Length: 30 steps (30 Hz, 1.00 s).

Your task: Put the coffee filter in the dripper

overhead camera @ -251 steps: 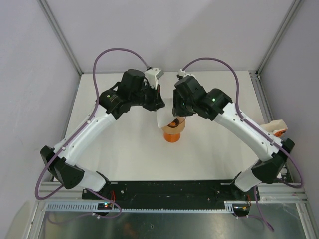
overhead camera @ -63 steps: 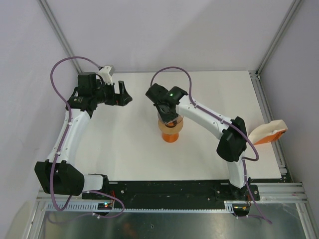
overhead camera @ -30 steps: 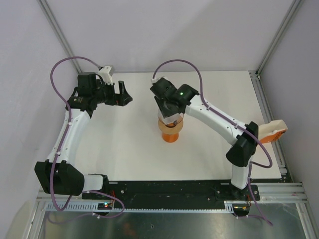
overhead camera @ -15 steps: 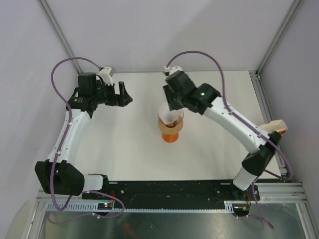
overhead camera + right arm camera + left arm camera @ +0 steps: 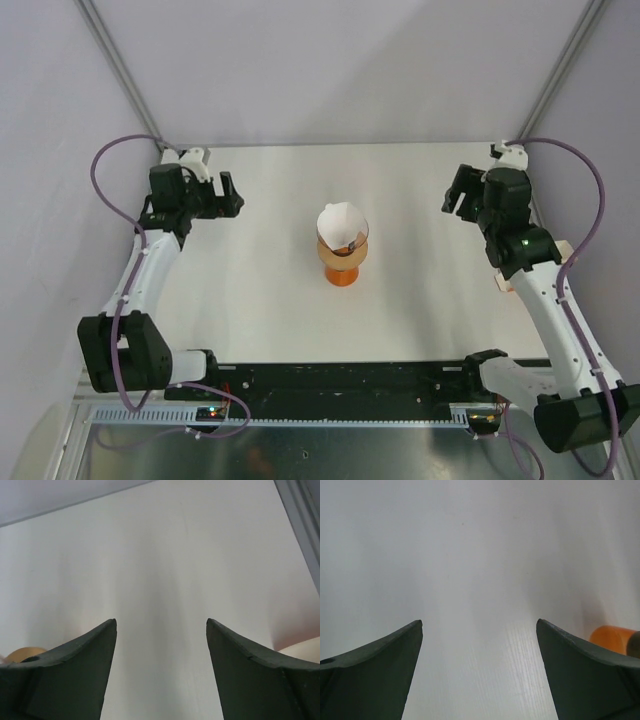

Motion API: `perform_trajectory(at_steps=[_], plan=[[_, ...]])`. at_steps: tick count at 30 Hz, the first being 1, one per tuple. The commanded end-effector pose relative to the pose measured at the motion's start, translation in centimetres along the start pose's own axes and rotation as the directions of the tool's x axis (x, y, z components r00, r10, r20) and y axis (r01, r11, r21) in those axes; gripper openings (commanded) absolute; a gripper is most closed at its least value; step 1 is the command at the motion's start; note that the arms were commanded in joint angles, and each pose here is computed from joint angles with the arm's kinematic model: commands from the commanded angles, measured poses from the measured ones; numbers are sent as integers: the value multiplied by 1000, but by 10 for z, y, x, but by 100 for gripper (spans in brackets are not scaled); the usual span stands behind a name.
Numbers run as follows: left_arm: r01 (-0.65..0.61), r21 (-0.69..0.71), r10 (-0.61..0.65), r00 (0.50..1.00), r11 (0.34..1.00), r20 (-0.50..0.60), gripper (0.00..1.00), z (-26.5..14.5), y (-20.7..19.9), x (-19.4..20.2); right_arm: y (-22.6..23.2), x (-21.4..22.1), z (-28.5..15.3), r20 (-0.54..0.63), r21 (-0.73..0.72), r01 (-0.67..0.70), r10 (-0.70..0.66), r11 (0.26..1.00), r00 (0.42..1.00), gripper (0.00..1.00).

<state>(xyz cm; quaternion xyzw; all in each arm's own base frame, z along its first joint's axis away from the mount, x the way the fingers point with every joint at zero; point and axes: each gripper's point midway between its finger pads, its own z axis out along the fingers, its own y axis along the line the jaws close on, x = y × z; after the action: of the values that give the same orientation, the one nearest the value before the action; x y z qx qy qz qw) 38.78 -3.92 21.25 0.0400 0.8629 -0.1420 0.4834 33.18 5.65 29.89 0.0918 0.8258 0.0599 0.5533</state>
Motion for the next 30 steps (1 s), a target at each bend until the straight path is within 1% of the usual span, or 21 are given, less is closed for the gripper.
perform_trajectory(at_steps=[1, 4, 8, 10, 11, 13, 16, 19, 22, 24, 25, 26, 30], plan=[[-53, -63, 63, 985, 997, 162, 100, 4, 19, -21, -28, 13, 23, 14, 48, -40, 39, 998, 999, 79], [-79, -74, 92, 976, 994, 197, 100, 6, 22, -17, -48, 25, 31, 35, 83, -70, 68, 994, 997, 82], [-120, -115, 141, 971, 986, 194, 100, 10, 33, 1, -60, 40, 37, 97, 78, -76, 68, 994, 993, 82], [-117, -154, 149, 966, 981, 213, 100, 10, 42, 7, -63, 50, 39, 106, 72, -56, 48, 996, 993, 83], [-102, -172, 139, 967, 980, 214, 100, 10, 48, 17, -66, 54, 40, 110, 82, -50, 40, 995, 993, 83], [-90, -194, 141, 954, 977, 266, 100, 9, 54, 22, -75, 61, 40, 125, 116, -44, 29, 992, 992, 85], [-83, -201, 143, 941, 976, 307, 100, 9, 58, 39, -85, 63, 37, 184, 148, -55, 28, 987, 983, 87], [-72, -214, 135, 946, 974, 296, 100, 14, 63, 57, -90, 66, 35, 249, 152, -67, 28, 986, 968, 88], [-30, -243, 100, 954, 970, 281, 100, 19, 72, 64, -94, 75, 35, 284, 151, -61, 16, 987, 959, 88], [-23, -247, 90, 960, 969, 264, 100, 23, 75, 70, -95, 82, 35, 296, 147, -51, 5, 988, 955, 90], [-21, -243, 85, 963, 970, 257, 100, 25, 75, 73, -95, 85, 35, 302, 143, -44, -1, 989, 953, 95], [-22, -235, 83, 964, 972, 253, 100, 26, 73, 75, -96, 89, 36, 308, 143, -36, -10, 989, 951, 97], [-25, -209, 79, 963, 978, 256, 100, 28, 69, 79, -103, 102, 37, 323, 165, -26, -29, 986, 946, 99]])
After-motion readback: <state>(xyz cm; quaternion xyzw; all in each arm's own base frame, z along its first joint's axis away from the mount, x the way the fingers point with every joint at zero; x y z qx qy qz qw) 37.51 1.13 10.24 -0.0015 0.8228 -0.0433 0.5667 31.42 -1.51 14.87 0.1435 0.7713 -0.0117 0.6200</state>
